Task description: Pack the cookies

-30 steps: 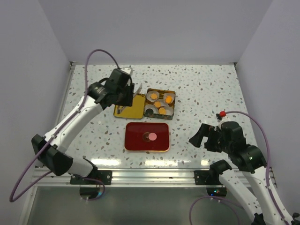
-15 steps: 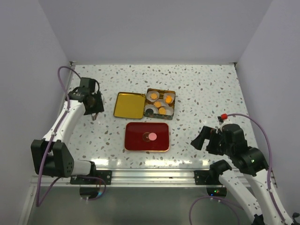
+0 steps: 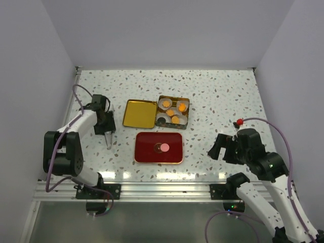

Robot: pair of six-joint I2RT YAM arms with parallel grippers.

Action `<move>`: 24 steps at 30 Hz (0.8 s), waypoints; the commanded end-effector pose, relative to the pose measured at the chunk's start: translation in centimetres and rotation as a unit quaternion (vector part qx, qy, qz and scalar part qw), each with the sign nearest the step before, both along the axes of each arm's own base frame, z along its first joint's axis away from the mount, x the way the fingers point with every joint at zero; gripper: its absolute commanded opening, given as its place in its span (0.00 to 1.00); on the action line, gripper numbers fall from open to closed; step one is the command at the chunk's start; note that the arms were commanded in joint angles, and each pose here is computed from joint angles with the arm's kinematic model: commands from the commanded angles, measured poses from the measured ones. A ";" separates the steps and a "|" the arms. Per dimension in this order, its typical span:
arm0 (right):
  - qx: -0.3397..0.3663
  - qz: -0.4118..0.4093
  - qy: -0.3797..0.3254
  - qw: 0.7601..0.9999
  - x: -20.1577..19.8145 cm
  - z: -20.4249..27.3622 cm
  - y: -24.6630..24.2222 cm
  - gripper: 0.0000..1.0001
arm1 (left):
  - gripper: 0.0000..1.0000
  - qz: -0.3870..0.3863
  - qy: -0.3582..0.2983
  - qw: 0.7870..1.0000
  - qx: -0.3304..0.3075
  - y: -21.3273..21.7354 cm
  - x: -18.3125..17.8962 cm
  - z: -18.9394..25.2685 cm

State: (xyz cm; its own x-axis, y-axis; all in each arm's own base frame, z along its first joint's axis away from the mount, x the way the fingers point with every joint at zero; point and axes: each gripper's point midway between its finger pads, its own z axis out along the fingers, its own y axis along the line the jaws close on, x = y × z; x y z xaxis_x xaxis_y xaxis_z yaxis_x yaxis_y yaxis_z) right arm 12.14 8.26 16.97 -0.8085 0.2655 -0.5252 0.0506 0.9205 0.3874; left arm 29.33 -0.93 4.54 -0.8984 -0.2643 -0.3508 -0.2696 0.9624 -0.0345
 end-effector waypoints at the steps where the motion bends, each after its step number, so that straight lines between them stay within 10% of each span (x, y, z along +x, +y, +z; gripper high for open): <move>1: -0.013 0.008 -0.023 1.000 1.3 1.5 0.0 0.99 | 0.59 -0.016 -0.006 0.999 -0.030 -0.8 1.0 -1.5; 14: -0.019 0.020 -0.011 1.000 2.5 1.2 0.7 0.99 | 0.70 -0.025 0.038 0.998 -0.044 -1.4 0.4 -3.6; 17: -0.019 0.021 -0.010 1.000 2.8 1.1 0.8 0.99 | 0.98 -0.021 0.022 0.999 -0.035 -1.1 1.0 -2.1; 24: -0.013 0.029 -0.002 0.999 3.6 0.7 1.5 0.99 | 1.00 -0.003 -0.024 1.000 -0.006 0.0 3.1 2.6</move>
